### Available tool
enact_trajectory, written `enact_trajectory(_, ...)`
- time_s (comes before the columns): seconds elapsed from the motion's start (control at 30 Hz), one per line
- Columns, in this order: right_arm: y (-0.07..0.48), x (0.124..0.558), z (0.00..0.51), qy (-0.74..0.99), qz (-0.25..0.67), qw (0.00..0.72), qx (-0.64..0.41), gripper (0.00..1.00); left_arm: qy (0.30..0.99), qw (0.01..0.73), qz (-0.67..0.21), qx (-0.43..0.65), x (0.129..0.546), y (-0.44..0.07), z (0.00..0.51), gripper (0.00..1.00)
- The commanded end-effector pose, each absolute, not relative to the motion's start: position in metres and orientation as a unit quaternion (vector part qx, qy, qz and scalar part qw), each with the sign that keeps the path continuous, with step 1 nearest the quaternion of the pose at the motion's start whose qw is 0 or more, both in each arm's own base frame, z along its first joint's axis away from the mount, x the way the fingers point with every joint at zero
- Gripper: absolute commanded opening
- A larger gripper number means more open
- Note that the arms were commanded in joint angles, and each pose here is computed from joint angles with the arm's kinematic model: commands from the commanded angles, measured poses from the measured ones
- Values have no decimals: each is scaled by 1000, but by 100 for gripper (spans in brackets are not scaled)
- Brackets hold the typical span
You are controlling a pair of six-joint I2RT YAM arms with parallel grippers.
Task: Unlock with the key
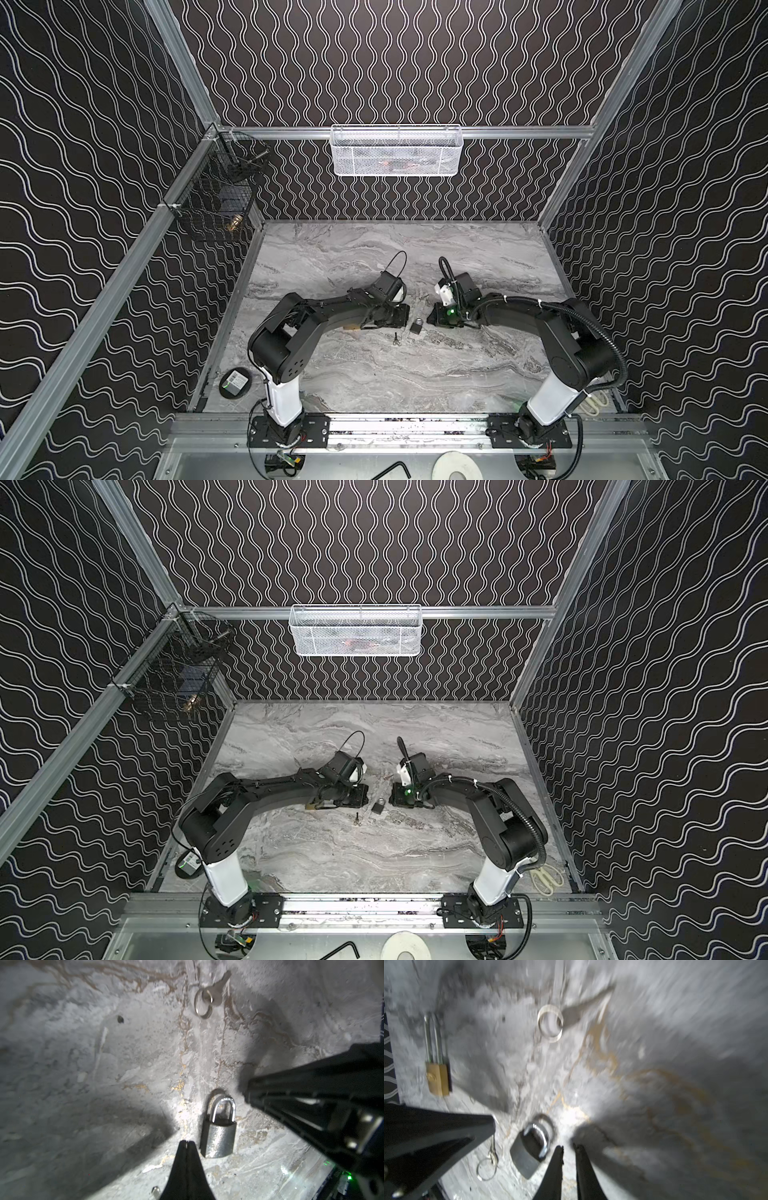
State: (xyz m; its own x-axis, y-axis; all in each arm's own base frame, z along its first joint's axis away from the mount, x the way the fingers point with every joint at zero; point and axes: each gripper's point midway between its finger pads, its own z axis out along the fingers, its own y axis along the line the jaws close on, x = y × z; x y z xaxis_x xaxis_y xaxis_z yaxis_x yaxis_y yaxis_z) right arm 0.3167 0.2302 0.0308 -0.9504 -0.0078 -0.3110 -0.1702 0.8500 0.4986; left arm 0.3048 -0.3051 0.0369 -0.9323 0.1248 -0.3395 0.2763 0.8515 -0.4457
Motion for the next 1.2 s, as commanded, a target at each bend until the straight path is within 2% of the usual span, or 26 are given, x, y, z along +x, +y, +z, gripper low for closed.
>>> enact_trajectory(0.0, 225, 335, 40, 954, 237, 173, -58, 17, 942, 172, -262, 117, 312, -306, 52, 4)
enact_trajectory(0.1, 235, 358, 49, 951, 233, 188, -75, 20, 934, 196, -268, 132, 314, -305, 70, 11)
enact_trajectory(0.17, 242, 368, 53, 947, 240, 198, -83, 23, 928, 219, -264, 144, 315, -299, 83, 20)
enact_trajectory(0.27, 245, 378, 53, 944, 237, 209, -90, 37, 923, 251, -250, 154, 314, -282, 98, 29)
enact_trajectory(0.3, 245, 380, 50, 947, 232, 204, -91, 38, 920, 262, -247, 156, 315, -276, 104, 31)
enact_trajectory(0.37, 247, 385, 49, 949, 224, 198, -98, 38, 915, 281, -240, 161, 313, -261, 112, 34)
enact_trajectory(0.57, 265, 390, 42, 945, 214, 199, -146, 32, 899, 331, -240, 160, 314, -230, 136, 34)
enact_trajectory(0.8, 264, 395, 28, 952, 192, 186, -146, 24, 899, 323, -253, 150, 311, -227, 129, 34)
enact_trajectory(1.07, 265, 390, 20, 954, 187, 176, -151, 23, 900, 313, -266, 144, 313, -232, 125, 34)
enact_trajectory(1.17, 264, 386, 16, 955, 187, 173, -150, 18, 900, 311, -268, 145, 314, -234, 124, 34)
